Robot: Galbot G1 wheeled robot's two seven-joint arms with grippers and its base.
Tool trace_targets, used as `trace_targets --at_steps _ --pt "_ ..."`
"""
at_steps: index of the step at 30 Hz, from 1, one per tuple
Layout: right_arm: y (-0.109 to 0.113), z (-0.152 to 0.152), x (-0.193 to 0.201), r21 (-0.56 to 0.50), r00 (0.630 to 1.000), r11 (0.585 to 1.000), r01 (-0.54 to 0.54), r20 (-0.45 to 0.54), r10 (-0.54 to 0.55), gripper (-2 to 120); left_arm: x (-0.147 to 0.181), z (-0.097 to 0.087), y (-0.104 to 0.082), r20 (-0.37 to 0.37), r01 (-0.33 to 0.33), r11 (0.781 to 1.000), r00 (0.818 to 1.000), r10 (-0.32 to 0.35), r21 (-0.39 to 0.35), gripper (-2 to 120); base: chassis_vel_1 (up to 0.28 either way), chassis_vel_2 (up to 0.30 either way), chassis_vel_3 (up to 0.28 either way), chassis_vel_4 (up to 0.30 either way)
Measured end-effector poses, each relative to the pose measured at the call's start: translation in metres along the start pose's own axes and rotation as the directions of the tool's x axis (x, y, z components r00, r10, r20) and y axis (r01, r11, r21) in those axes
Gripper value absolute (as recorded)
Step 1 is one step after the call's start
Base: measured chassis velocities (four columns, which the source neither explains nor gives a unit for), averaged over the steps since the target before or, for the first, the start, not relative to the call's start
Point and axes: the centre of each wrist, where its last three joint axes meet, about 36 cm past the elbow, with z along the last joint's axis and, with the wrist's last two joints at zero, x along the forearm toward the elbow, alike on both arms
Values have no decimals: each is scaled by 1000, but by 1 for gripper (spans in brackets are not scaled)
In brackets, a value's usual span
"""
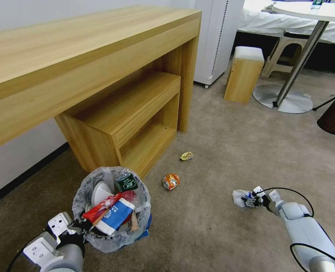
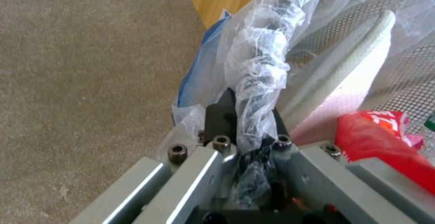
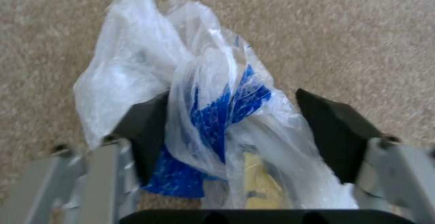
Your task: Pick up the trash bin and place the garbage on the floor into it.
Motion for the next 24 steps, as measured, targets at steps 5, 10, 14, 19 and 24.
trace_targets --at_steps 5,10,14,19,24 --pt "1 4 2 3 1000 1000 0 -5 0 51 -2 1 0 -2 0 1000 1000 0 -3 1 0 0 0 0" --pt "2 11 7 11 1000 1000 -5 -6 5 32 -5 1 0 -2 0 1000 1000 0 -6 1 0 0 0 0" --pt "6 16 11 19 1000 1000 -9 4 9 18 -7 2 1 -2 3 1000 1000 -3 -8 1 0 0 0 0" --pt "10 13 19 38 999 999 -4 48 2 0 -8 3 0 -1 2 1000 1000 -2 -6 1 0 0 0 0" --pt "15 -19 36 -10 957 997 77 282 -71 0 -8 4 0 -3 0 1000 1000 0 -5 1 0 0 0 0"
